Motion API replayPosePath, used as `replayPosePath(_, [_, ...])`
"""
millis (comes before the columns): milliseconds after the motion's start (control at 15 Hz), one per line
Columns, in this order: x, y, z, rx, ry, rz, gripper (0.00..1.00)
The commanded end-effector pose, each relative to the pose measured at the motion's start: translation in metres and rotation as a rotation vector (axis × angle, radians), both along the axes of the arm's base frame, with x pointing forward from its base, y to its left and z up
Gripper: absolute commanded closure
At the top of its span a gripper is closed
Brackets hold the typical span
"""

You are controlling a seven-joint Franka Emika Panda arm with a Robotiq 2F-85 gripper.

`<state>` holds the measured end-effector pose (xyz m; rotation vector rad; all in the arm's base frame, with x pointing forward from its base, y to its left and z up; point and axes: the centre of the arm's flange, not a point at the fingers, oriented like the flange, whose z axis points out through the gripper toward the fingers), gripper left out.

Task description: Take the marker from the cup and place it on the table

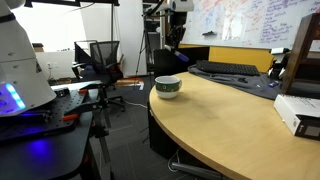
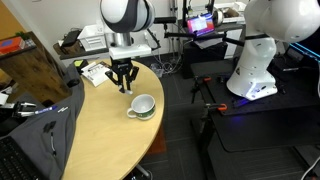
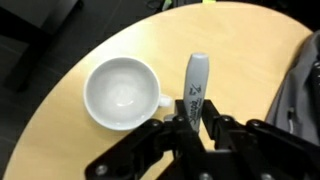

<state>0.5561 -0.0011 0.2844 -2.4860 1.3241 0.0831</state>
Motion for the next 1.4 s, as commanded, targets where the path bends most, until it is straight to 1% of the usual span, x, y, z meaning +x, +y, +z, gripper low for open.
replayPosePath(0, [0.045,0.017,-0.018,-0.205,-0.022,-0.033,0.94])
replayPosePath(133, [0.067,0.017,-0.036,-0.318,-0.015,-0.066,0.94])
replayPosePath(200, [0.076,0.013,-0.045,-0.364,-0.002,-0.088,0.94])
replayPosePath(267, [0.084,0.006,-0.053,-0.390,0.017,-0.107,0.94])
replayPosePath(400, [0.101,-0.007,-0.068,-0.394,0.035,-0.127,0.94])
replayPosePath(467, [0.106,-0.010,-0.073,-0.376,0.053,-0.134,0.94])
replayPosePath(667, [0.118,-0.019,-0.090,-0.374,0.090,-0.180,0.94])
replayPosePath(733, [0.122,-0.024,-0.095,-0.386,0.095,-0.195,0.57])
replayPosePath(867, [0.122,-0.032,-0.096,-0.402,0.102,-0.199,0.44])
replayPosePath(933, [0.121,-0.036,-0.095,-0.416,0.120,-0.207,0.37])
replayPosePath(1000, [0.115,-0.039,-0.089,-0.408,0.130,-0.172,0.28])
replayPosePath(1067, [0.109,-0.041,-0.083,-0.404,0.141,-0.143,0.22])
replayPosePath(1133, [0.100,-0.043,-0.071,-0.394,0.145,-0.125,0.13])
replayPosePath(1200, [0.094,-0.045,-0.061,-0.371,0.148,-0.129,0.07])
replayPosePath(1267, [0.088,-0.048,-0.047,-0.342,0.142,-0.120,0.01])
replayPosePath(1333, [0.082,-0.051,-0.034,-0.326,0.146,-0.116,0.00])
